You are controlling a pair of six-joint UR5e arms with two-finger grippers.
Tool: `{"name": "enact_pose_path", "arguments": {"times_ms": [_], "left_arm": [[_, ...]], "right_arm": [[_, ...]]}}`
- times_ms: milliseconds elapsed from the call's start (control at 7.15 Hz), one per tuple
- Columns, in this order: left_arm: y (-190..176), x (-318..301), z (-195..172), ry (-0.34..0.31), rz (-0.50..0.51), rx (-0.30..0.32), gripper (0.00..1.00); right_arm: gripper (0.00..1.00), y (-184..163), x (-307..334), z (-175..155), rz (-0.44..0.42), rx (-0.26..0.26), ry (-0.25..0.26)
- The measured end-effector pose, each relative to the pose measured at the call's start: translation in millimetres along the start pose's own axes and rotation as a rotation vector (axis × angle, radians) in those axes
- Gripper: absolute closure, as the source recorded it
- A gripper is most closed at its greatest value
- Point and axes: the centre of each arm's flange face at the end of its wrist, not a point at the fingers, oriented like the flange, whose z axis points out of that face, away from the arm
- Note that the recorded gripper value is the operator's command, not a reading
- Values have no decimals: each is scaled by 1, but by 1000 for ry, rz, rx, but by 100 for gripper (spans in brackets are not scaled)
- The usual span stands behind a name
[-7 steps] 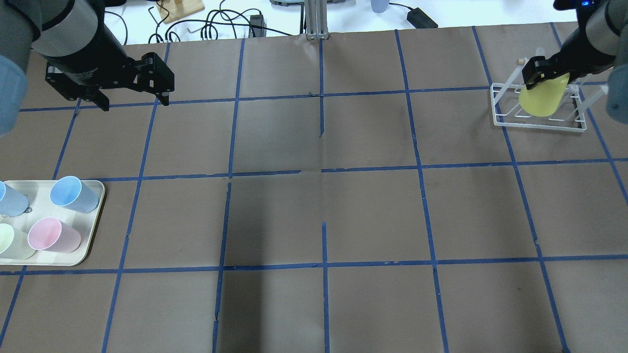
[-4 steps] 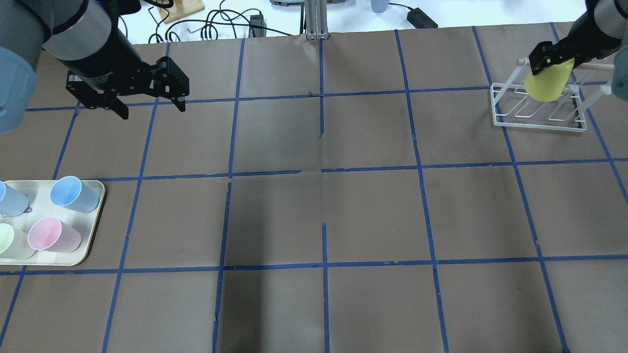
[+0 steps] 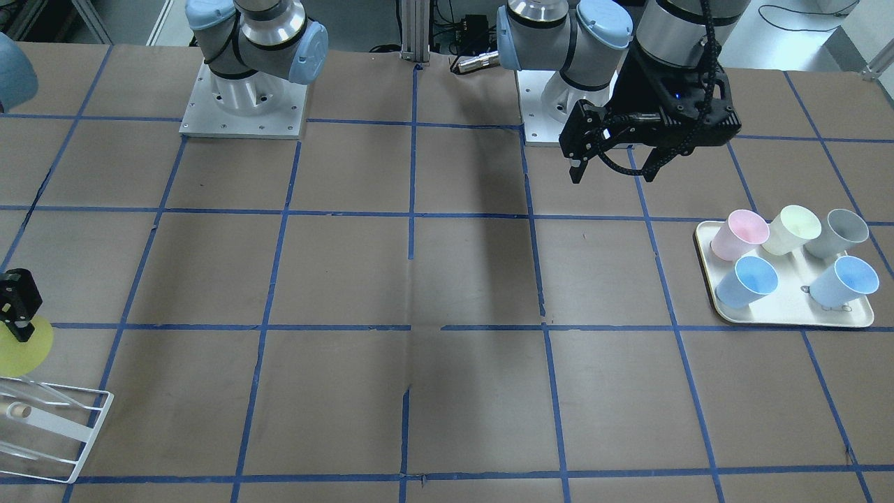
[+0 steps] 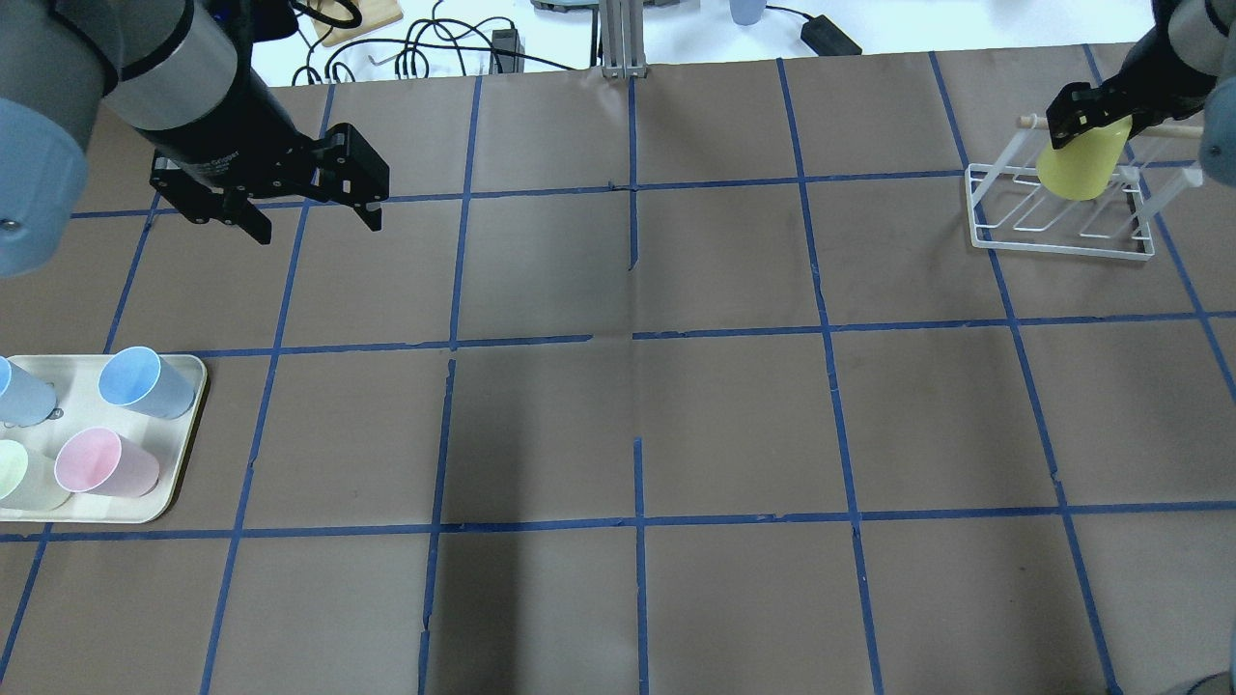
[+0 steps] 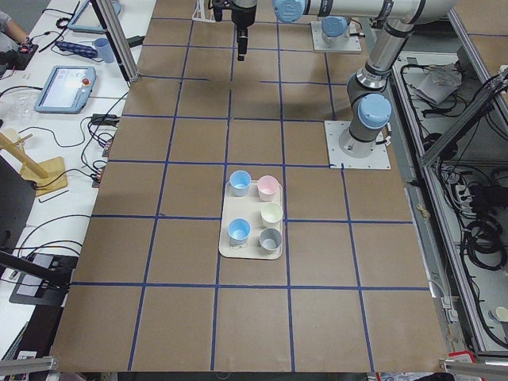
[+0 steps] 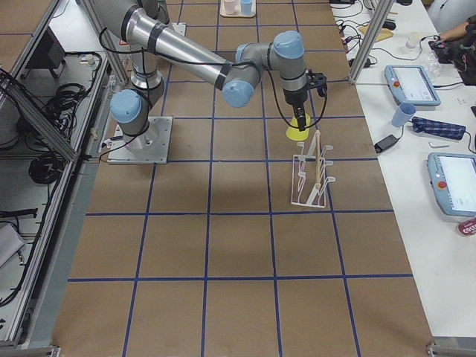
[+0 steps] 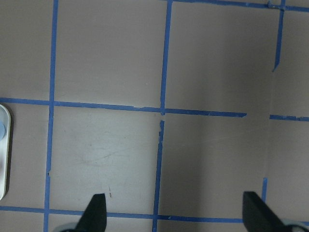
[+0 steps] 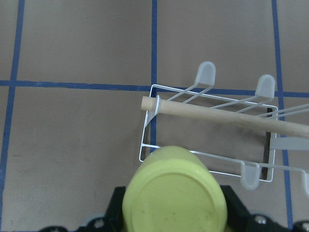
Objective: Transfer IKEA cup to right arm and place on rack
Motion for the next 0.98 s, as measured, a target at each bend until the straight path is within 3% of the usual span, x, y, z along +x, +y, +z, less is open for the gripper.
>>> {"name": "enact_pose_path", "arguments": {"times_ms": [979], "left_arm": [[-3, 1, 1, 2, 1, 3, 0]], "right_arm": [[74, -1, 9, 37, 11, -39, -13]]}}
